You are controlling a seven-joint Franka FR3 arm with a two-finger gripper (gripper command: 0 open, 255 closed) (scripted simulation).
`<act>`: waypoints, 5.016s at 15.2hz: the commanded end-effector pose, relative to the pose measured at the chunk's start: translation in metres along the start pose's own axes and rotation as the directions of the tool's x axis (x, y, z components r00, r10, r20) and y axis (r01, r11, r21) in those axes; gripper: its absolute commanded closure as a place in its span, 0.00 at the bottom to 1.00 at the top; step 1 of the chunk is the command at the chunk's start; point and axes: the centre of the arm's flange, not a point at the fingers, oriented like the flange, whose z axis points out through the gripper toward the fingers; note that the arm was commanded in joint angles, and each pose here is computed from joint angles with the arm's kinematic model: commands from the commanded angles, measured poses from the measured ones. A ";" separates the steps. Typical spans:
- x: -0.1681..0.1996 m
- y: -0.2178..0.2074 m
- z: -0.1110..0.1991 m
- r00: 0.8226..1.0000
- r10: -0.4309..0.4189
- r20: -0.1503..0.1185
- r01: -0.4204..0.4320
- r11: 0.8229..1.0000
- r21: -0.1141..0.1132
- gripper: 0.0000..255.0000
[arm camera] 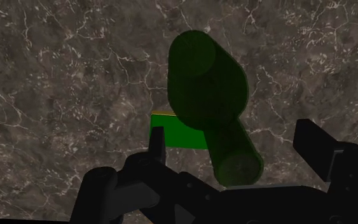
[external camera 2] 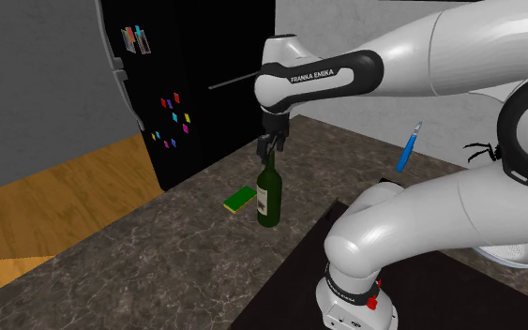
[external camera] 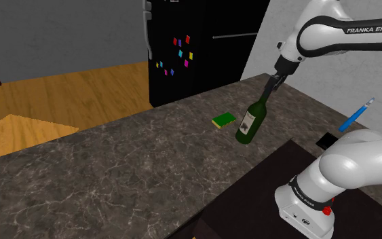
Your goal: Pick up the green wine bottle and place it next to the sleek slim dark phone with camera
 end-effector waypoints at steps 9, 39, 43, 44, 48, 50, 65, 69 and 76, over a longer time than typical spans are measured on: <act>0.000 -0.001 0.007 1.000 0.000 -0.001 0.000 1.000 0.000 1.00; 0.005 -0.001 -0.104 1.000 0.000 -0.001 0.000 1.000 0.000 1.00; 0.006 -0.001 -0.125 1.000 0.000 -0.001 0.000 1.000 0.000 1.00; 0.007 -0.001 -0.130 1.000 0.000 -0.001 0.000 1.000 0.000 1.00; 0.008 -0.001 -0.151 1.000 0.000 -0.001 0.000 1.000 0.000 1.00; 0.008 -0.001 -0.162 1.000 0.000 -0.001 0.000 1.000 0.000 1.00; 0.012 -0.001 -0.241 1.000 0.000 -0.001 0.000 1.000 0.000 1.00; 0.013 -0.001 -0.262 1.000 0.000 -0.001 0.000 1.000 0.000 1.00; 0.014 -0.001 -0.299 1.000 0.000 -0.001 0.000 1.000 0.000 1.00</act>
